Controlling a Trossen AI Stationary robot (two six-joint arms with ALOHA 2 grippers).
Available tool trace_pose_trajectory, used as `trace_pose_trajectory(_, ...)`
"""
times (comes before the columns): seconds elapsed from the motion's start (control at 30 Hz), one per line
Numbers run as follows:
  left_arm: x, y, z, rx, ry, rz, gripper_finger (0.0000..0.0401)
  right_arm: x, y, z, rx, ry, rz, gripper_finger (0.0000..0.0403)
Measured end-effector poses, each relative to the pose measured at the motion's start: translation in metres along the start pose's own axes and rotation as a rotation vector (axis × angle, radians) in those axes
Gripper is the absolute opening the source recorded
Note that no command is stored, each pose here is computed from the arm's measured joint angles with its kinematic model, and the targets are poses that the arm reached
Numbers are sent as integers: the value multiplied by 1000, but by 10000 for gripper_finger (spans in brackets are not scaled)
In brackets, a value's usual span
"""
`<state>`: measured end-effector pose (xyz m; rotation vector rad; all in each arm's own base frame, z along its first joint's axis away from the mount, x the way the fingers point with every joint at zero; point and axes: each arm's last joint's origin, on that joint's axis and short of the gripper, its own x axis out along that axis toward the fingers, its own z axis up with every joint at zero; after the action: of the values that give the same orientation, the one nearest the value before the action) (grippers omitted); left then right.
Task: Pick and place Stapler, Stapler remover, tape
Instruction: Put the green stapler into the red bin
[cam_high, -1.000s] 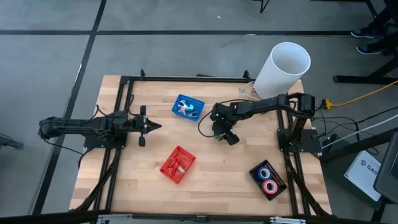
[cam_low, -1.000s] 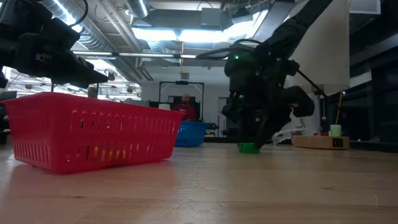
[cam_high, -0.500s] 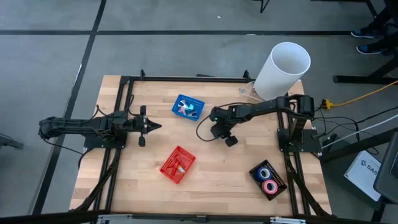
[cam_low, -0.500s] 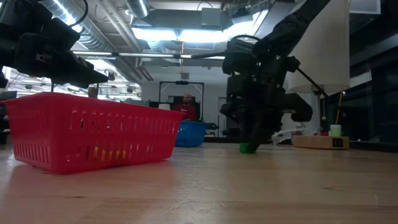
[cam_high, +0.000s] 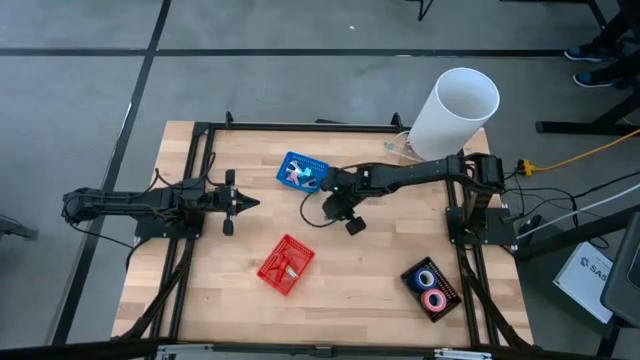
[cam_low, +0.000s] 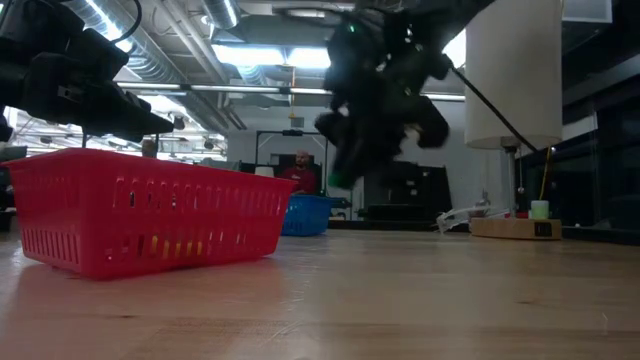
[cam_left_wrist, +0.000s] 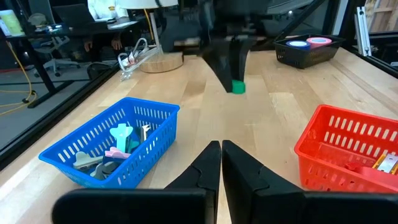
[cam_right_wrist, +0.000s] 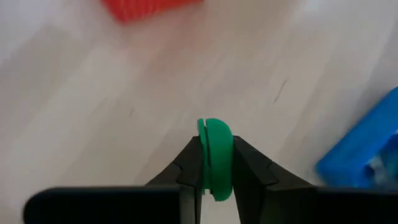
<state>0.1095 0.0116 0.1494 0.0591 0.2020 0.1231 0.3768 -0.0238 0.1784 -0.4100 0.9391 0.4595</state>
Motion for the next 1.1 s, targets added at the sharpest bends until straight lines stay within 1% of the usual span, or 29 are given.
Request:
trace_pose_trajectory(0.3, 0, 0, 0, 0, 1, 0, 11, -25, -14, 47, -37, -162, -83, 54)
trace_pose_trajectory(0.47, 0, 0, 0, 0, 0, 0, 11, -33, -8, 74, -2, -259, -106, 54)
trace_pose_trajectory(0.53, 0, 0, 0, 0, 0, 0, 9, -34, -5, 84, 34, -299, -119, 54)
trace_pose_trajectory(0.7, 0, 0, 0, 0, 0, 0, 10, -34, 10, 102, 108, -390, -107, 54)
trace_pose_trajectory(0.87, 0, 0, 0, 0, 0, 0, 12, -13, 26, 113, 263, -423, -45, 54)
trace_pose_trajectory(1.0, 0, 0, 0, 0, 0, 0, 8, 14, 32, 118, 380, -456, -40, 54)
trace_pose_trajectory(1.1, 0, 0, 0, 0, 0, 0, 10, 29, 34, 121, 446, -442, -25, 54)
